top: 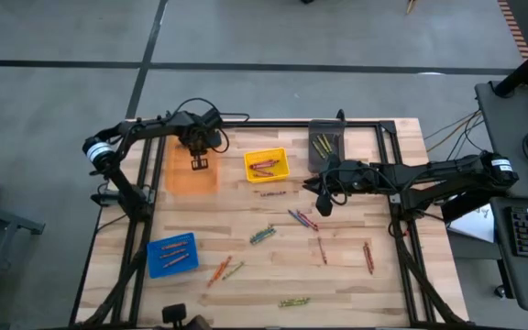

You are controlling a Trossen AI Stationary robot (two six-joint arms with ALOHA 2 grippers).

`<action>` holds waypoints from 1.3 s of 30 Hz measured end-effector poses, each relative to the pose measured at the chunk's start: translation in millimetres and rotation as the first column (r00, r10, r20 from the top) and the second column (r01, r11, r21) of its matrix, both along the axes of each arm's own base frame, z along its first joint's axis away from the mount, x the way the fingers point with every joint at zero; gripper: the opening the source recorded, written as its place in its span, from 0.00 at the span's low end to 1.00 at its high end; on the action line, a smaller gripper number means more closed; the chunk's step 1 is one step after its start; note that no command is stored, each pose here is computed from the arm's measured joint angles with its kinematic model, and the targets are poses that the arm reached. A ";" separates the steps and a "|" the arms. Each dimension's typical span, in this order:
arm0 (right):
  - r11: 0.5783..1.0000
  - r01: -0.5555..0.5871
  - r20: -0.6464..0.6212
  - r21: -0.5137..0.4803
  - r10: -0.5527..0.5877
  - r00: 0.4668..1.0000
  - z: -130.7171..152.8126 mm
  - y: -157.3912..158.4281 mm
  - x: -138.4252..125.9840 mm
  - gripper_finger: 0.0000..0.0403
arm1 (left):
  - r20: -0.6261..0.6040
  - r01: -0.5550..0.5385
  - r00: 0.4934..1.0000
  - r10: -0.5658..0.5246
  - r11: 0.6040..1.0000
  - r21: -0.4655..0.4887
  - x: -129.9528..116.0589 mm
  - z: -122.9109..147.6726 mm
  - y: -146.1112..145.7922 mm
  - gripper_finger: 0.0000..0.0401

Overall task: Sort crayons
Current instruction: Put the blue crayon into the orange bin, then put the orange crayon into the blue bin

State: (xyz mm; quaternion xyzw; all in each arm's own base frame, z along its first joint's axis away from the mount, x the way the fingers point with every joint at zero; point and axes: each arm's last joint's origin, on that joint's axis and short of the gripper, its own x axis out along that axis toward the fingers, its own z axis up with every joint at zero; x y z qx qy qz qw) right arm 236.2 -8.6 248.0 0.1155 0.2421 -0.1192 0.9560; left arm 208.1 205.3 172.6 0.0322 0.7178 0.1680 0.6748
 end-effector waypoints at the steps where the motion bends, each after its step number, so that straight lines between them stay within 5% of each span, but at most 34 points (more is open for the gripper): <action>1: 1.000 0.000 0.000 0.000 0.000 1.000 0.0 0.0 0.0 0.14 | 0.001 -0.003 1.000 0.003 1.000 0.000 -0.5 -0.2 0.8 0.00; 17: 1.000 0.000 -0.001 0.000 0.000 1.000 -0.2 0.0 -0.1 0.14 | -0.010 -0.030 0.999 0.031 0.998 0.046 -3.0 0.8 5.5 0.16; 28: 1.000 0.000 -0.001 0.001 0.000 1.000 -0.4 0.0 -0.1 0.14 | 0.031 -0.077 0.997 0.074 0.994 0.081 -5.3 12.0 3.2 0.16; 34: 1.000 0.002 0.000 0.003 -0.002 1.000 -0.4 0.0 -0.1 0.14 | 0.168 -0.196 0.970 0.174 0.973 0.122 -12.0 40.4 -6.0 0.13; 39: 1.000 0.013 0.004 0.022 -0.013 1.000 -0.4 0.0 -0.1 0.14 | 0.412 -0.316 0.875 0.253 0.944 0.091 -15.4 73.1 -28.0 0.11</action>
